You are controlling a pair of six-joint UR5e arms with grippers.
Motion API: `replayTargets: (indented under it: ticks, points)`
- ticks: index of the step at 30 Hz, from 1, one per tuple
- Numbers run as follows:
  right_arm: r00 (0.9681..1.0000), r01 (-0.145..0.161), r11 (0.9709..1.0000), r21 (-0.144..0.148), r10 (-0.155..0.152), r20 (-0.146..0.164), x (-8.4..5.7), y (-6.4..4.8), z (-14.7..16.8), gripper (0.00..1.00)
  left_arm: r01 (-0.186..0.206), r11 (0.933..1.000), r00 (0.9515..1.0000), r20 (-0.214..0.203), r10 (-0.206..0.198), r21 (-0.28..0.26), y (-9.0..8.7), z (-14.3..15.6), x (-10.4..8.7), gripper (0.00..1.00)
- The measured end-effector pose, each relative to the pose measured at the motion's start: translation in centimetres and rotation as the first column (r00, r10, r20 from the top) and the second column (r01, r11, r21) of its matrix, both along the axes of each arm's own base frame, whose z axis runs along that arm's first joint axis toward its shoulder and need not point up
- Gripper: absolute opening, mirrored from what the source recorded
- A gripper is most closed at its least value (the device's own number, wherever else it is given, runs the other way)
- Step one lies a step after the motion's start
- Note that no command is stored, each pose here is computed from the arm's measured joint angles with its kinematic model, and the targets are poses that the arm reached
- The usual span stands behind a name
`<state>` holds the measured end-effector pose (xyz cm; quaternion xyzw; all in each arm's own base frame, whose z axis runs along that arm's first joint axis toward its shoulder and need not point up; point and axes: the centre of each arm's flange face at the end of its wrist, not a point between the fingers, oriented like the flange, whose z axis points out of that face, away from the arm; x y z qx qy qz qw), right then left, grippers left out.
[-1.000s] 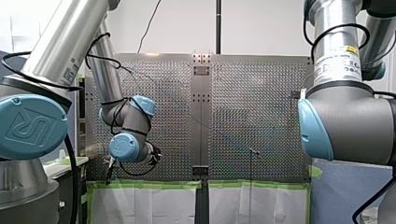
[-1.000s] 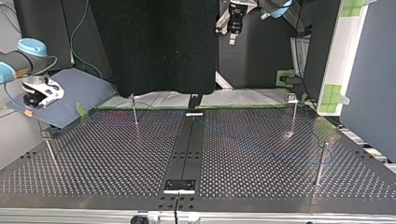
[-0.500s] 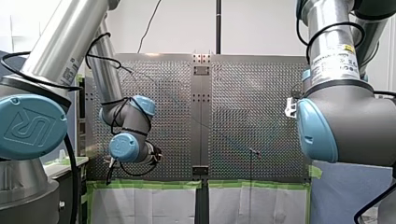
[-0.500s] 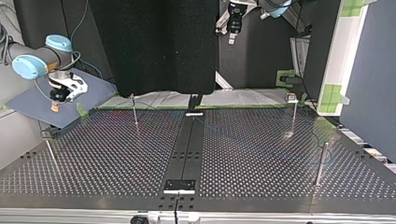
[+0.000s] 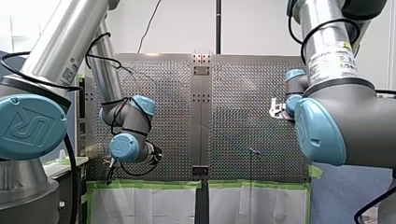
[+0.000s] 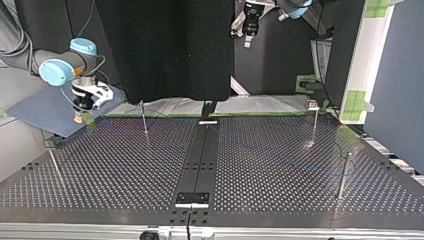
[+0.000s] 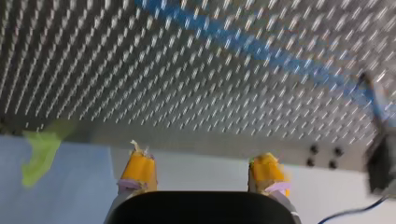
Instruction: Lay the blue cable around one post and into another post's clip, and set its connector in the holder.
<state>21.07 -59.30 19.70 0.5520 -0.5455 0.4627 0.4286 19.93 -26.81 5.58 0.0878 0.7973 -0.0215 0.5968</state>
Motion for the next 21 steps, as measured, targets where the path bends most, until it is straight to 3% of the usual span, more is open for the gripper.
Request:
replayTargets:
  ticks: [5, 11, 17, 21]
  points:
    - [0.9988, -0.048, 0.9984, -0.028, 0.048, 0.004, 2.8, 1.1, 1.3, 1.00, 0.000, 1.0000, 1.0000, 0.005, 0.000, -0.005, 0.0, 0.0, 0.1, 1.00]
    - [0.9938, -0.110, 0.9928, -0.046, 0.111, 0.006, 6.0, 2.6, 2.6, 1.00, 0.010, 0.9997, 0.9998, 0.019, -0.010, -0.022, -0.3, 0.1, 0.4, 1.00]
    - [0.9860, -0.166, 0.9849, -0.048, 0.167, 0.007, 9.2, 4.3, 2.7, 1.00, 0.022, 0.9985, 0.9989, 0.043, -0.020, -0.050, -0.7, 0.3, 0.8, 1.00]
    - [0.9786, -0.205, 0.9777, -0.044, 0.206, 0.006, 11.2, 5.5, 2.7, 1.00, 0.044, 0.9940, 0.9971, 0.066, -0.037, -0.101, -1.4, 0.6, 1.4, 1.00]
